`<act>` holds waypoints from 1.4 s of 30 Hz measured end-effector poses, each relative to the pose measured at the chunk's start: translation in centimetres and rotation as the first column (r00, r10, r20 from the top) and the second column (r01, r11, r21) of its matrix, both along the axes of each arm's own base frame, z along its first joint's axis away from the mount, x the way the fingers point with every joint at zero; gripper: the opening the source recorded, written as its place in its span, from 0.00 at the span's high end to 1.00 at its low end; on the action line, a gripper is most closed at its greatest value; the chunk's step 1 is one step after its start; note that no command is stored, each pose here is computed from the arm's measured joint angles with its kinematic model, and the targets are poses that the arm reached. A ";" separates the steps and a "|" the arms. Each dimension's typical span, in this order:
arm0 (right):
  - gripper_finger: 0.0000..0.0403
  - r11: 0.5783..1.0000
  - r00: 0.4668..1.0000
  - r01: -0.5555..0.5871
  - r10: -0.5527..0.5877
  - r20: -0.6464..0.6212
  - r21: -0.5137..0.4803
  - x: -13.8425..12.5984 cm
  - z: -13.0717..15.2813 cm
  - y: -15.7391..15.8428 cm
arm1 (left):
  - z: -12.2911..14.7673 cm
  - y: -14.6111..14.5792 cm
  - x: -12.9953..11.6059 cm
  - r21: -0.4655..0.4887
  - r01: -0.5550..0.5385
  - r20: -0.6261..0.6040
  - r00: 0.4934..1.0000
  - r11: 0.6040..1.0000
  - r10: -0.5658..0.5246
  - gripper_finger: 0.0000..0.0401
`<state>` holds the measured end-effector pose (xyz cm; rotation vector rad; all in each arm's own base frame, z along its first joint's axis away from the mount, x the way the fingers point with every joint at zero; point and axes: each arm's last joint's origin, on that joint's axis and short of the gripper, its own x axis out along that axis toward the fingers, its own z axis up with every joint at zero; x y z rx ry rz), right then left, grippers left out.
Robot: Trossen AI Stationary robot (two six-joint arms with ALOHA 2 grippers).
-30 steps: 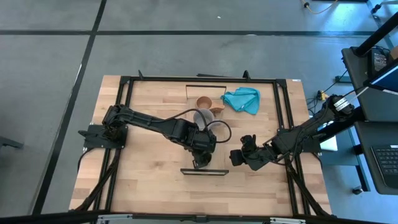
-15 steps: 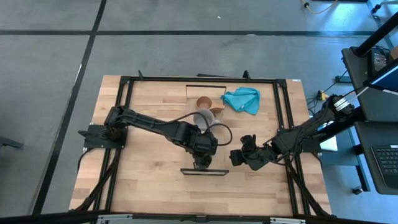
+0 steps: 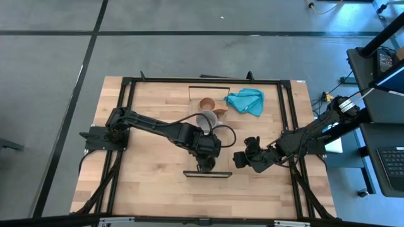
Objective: Stack small to large cups/mugs on shelf
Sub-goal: Put the gray cup on the shelf, then return to Home Position
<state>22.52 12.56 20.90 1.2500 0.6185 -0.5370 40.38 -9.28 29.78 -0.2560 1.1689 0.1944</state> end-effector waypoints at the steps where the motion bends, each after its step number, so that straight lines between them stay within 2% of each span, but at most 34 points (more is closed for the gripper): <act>1: 0.98 1.000 1.000 0.000 0.000 0.000 0.000 0.0 0.0 0.0 | 0.0 0.0 0.0 -0.001 -0.001 0.001 1.000 1.000 0.001 0.94; 12: 0.98 1.000 1.000 0.000 0.000 -0.001 0.000 0.0 0.0 0.0 | 0.3 0.0 -0.1 -0.029 -0.010 0.002 1.000 1.000 0.010 0.93; 17: 0.98 1.000 1.000 0.000 0.000 -0.001 0.000 0.0 0.0 0.0 | 1.5 0.3 -0.7 -0.037 -0.015 0.028 0.999 0.999 0.016 0.91; 25: 0.98 1.000 1.000 -0.008 0.009 0.012 -0.025 -0.1 0.3 -0.3 | 6.2 1.3 -2.6 -0.061 -0.025 0.157 0.987 0.998 0.034 0.90; 28: 0.98 0.996 0.995 -0.053 0.058 0.078 -0.065 -0.3 2.2 -1.0 | 8.1 1.7 -4.0 -0.051 -0.036 0.196 0.979 0.998 0.046 0.91; 30: 0.98 0.984 0.980 -0.104 0.126 0.155 -0.146 -0.4 4.9 -1.7 | 9.7 2.2 -5.2 -0.047 -0.036 0.242 0.969 0.998 0.046 0.90; 32: 0.98 0.956 0.939 -0.152 0.219 0.266 -0.250 -0.6 8.7 -2.3 | 11.3 2.6 -6.5 -0.050 -0.028 0.286 0.957 0.998 0.041 0.90; 35: 0.98 0.909 0.824 -0.186 0.351 0.444 -0.374 -1.5 14.6 -2.7 | 13.3 3.1 -8.7 -0.057 -0.027 0.339 0.940 0.998 0.045 0.90; 38: 0.98 0.814 0.690 -0.242 0.527 0.496 -0.528 -2.8 18.8 -3.0 | 15.2 3.6 -11.0 -0.051 -0.013 0.387 0.921 0.999 0.032 0.91; 40: 0.98 0.790 0.617 -0.251 0.576 0.537 -0.559 -3.5 21.2 -3.2 | 16.1 3.5 -12.3 -0.100 -0.014 0.415 0.908 0.995 0.055 0.91; 42: 0.98 0.761 0.547 -0.203 0.610 0.573 -0.616 -3.9 23.4 -3.2 | 17.3 3.0 -13.6 -0.104 0.016 0.469 0.883 0.994 0.034 0.92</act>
